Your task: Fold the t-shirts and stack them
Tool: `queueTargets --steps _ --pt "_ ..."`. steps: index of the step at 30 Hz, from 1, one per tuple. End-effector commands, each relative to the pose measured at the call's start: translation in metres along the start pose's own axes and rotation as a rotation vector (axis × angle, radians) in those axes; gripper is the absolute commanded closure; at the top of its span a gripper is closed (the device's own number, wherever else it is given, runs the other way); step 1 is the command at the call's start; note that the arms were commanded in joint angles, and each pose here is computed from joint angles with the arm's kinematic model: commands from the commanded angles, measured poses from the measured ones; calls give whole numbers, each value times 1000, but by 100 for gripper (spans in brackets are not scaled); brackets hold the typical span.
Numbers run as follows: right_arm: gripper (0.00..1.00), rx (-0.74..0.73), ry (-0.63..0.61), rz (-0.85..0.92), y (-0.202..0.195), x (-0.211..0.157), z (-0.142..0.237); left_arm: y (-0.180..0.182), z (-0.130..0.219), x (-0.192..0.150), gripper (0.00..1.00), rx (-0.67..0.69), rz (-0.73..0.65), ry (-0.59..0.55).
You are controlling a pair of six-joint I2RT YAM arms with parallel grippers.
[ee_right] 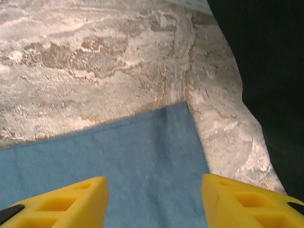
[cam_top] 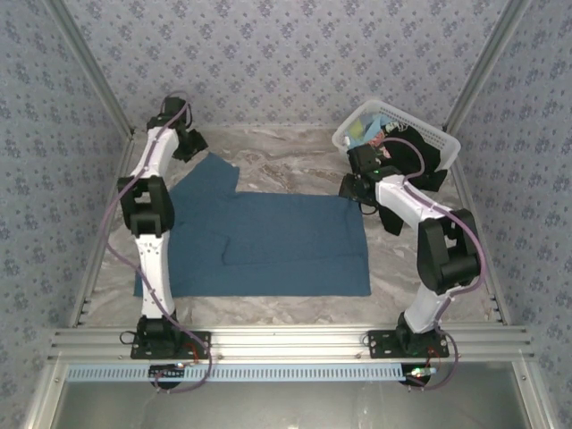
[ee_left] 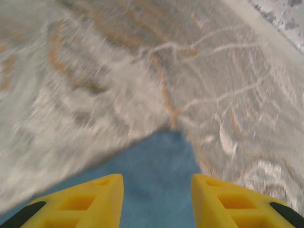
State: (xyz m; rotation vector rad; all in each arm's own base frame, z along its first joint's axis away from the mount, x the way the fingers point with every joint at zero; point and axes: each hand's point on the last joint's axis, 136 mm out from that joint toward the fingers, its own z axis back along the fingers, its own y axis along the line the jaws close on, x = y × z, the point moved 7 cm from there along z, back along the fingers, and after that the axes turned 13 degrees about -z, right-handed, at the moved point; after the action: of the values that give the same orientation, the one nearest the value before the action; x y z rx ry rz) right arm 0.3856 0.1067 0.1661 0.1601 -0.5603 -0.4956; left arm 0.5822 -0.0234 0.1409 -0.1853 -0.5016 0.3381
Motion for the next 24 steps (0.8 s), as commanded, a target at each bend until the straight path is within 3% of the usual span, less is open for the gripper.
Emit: queueTargets --steps 1,11,21,24 --pt "44 17 -46 4 3 14 5 -11 1 6 57 13 -8 -22" --pt "44 0 -39 -22 -13 8 11 -18 -35 -1 56 -11 114 -34" --pt "44 24 -41 -41 -12 7 18 -10 -61 -21 50 134 82 -9" --pt "44 22 -35 -42 -12 6 19 -5 -66 -36 51 185 76 58"
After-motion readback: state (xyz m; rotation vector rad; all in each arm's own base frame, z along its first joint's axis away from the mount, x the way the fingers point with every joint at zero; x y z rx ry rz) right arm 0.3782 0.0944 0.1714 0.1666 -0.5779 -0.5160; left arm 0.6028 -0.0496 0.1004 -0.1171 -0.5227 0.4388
